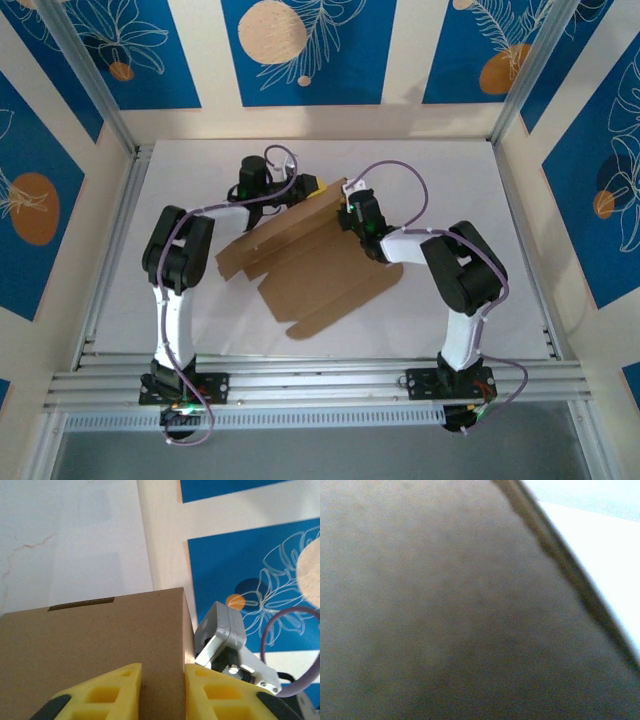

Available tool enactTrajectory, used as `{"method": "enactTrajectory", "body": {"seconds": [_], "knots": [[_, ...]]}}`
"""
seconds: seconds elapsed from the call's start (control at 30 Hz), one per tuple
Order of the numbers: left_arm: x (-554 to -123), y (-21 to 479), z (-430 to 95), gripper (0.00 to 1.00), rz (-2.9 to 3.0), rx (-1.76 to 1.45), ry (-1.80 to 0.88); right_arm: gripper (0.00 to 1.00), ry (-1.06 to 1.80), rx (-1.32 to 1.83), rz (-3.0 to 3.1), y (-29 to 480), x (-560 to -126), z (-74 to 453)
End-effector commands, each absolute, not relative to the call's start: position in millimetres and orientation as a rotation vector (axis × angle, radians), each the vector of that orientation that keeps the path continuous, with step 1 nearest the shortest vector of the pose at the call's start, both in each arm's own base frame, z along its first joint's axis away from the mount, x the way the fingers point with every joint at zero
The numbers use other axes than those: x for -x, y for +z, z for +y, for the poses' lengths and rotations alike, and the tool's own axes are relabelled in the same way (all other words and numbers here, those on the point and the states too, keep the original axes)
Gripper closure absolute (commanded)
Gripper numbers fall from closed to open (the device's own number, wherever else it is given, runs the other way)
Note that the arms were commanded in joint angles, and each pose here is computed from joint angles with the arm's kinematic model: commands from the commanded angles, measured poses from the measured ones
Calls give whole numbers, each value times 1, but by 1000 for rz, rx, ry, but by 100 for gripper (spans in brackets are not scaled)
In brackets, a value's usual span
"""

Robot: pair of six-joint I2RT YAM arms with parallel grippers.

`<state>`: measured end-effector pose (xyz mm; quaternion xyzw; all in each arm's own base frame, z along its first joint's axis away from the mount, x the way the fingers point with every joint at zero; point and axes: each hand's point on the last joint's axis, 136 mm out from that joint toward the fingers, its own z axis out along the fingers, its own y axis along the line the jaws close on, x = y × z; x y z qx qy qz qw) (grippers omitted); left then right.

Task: Fold the paper box

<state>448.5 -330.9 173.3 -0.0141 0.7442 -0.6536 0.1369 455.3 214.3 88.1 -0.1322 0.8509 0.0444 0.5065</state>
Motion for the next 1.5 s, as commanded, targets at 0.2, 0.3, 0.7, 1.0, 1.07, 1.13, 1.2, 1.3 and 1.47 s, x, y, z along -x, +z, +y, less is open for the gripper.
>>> {"method": "enactTrajectory", "body": {"seconds": [0.2, 0.3, 0.7, 1.0, 1.07, 1.13, 1.2, 1.3, 1.47], "knots": [[-426, 214, -337, 60, 2095, -128, -1881, 100, 524, 691, 2073, 62, -387, 252], [-435, 207, -339, 58, 2092, -133, -1886, 98, 598, 700, 2057, 65, -385, 254], [-442, 155, -362, 61, 2131, -96, -1946, 93, 613, 799, 2096, 58, -387, 263], [-426, 137, -381, 69, 2172, -110, -1961, 81, 516, 805, 2095, 54, -389, 262], [-423, 138, -385, 71, 2173, -124, -1968, 78, 506, 799, 2099, 53, -390, 262], [-421, 138, -388, 72, 2175, -119, -1971, 73, 507, 796, 2104, 52, -391, 264], [-418, 139, -392, 73, 2171, -119, -1986, 69, 497, 786, 2119, 51, -394, 266], [-413, 140, -398, 75, 2158, -106, -2022, 67, 469, 773, 2139, 48, -397, 267], [-405, 149, -405, 77, 2109, -73, -2088, 72, 381, 697, 2181, 43, -410, 259]]}}
